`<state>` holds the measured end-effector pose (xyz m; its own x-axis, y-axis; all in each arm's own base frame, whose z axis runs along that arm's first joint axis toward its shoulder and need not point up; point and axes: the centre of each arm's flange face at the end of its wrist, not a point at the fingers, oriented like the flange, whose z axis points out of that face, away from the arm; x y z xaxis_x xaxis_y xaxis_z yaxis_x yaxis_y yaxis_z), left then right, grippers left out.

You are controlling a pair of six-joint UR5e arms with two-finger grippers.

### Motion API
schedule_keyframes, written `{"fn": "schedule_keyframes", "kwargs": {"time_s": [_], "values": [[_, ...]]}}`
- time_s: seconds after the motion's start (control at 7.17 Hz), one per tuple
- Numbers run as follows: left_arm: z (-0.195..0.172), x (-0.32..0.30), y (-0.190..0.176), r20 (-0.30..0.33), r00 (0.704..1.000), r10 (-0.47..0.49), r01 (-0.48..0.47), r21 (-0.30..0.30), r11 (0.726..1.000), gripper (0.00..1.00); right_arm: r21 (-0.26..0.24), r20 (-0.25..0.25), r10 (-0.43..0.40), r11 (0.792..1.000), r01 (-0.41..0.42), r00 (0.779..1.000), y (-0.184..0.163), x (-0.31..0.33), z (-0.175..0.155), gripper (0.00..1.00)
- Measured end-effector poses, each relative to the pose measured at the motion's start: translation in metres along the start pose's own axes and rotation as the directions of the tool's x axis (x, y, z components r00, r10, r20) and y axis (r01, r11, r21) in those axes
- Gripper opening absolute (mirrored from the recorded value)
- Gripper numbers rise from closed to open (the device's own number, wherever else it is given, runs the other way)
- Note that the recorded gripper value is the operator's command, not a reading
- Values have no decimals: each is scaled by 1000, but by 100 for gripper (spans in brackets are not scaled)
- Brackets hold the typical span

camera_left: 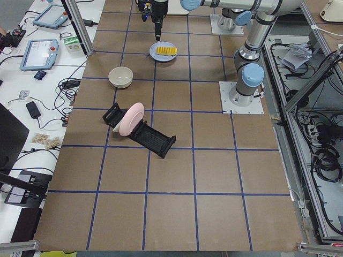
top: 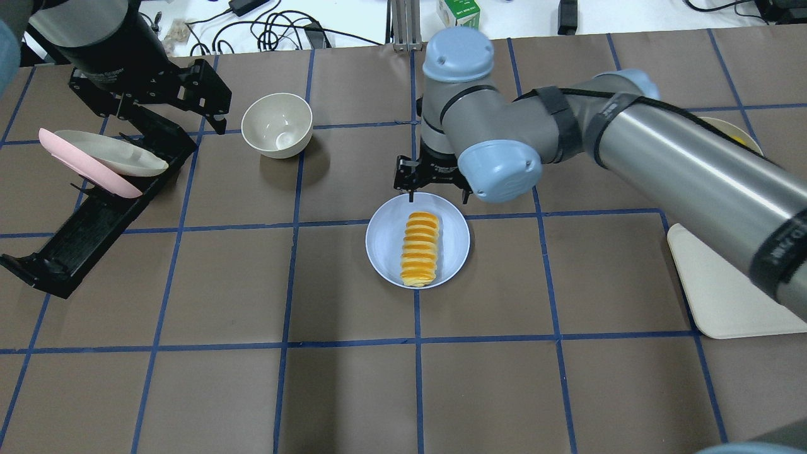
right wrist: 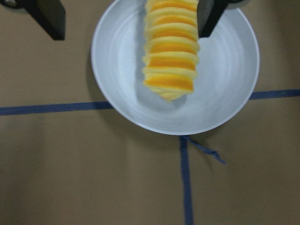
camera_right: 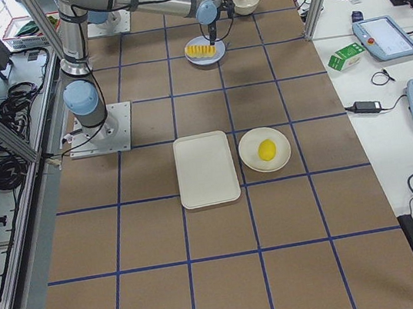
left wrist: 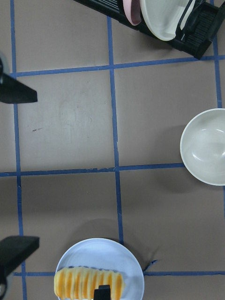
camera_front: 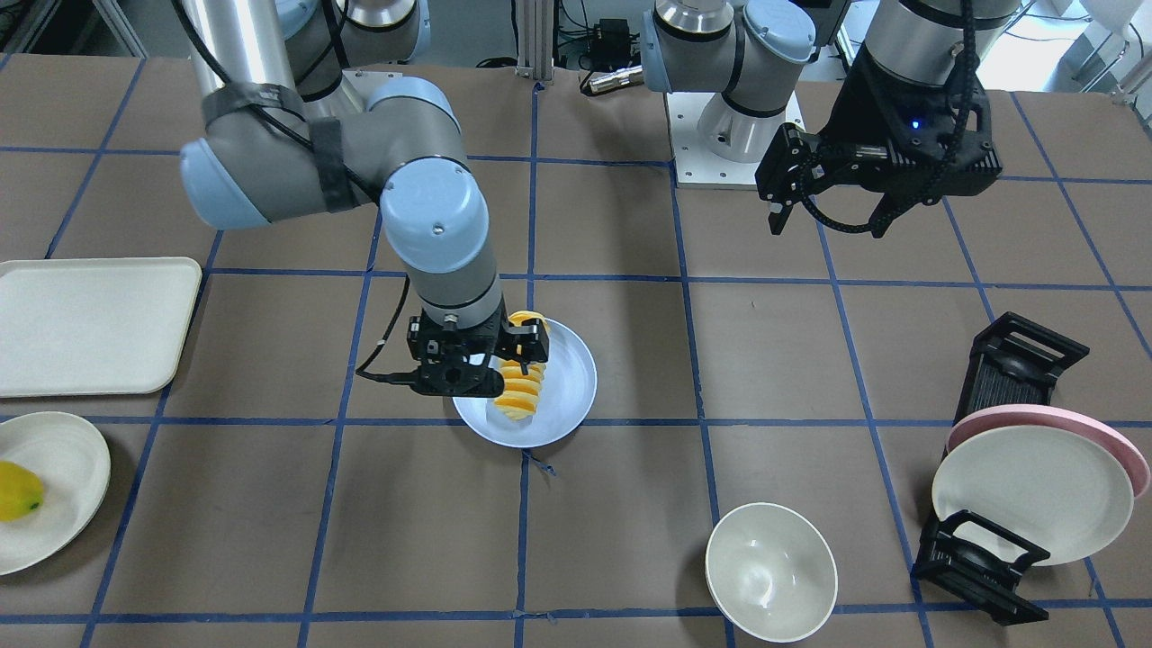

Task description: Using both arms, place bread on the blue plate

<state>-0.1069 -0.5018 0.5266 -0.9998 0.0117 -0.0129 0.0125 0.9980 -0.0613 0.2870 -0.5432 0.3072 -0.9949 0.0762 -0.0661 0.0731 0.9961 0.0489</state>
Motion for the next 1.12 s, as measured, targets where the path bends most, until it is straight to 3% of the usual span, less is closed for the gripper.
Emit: {"fn": "schedule_keyframes", "kwargs": {"time_s": [0.28, 0.7, 1.12], "values": [[1, -4, 1, -1, 1000, -12, 12, -6, 1000, 100, -27, -6, 80, 996, -80, 997, 6, 77, -68, 100], [2, -4, 2, -1, 1000, -12, 12, -8, 1000, 100, -25, -21, 179, 983, -180, 984, 55, 142, -151, 100], [3, -3, 2, -1, 1000, -13, 13, -10, 1000, 100, -32, -65, 136, 990, -138, 989, 93, 154, -183, 100]]}}
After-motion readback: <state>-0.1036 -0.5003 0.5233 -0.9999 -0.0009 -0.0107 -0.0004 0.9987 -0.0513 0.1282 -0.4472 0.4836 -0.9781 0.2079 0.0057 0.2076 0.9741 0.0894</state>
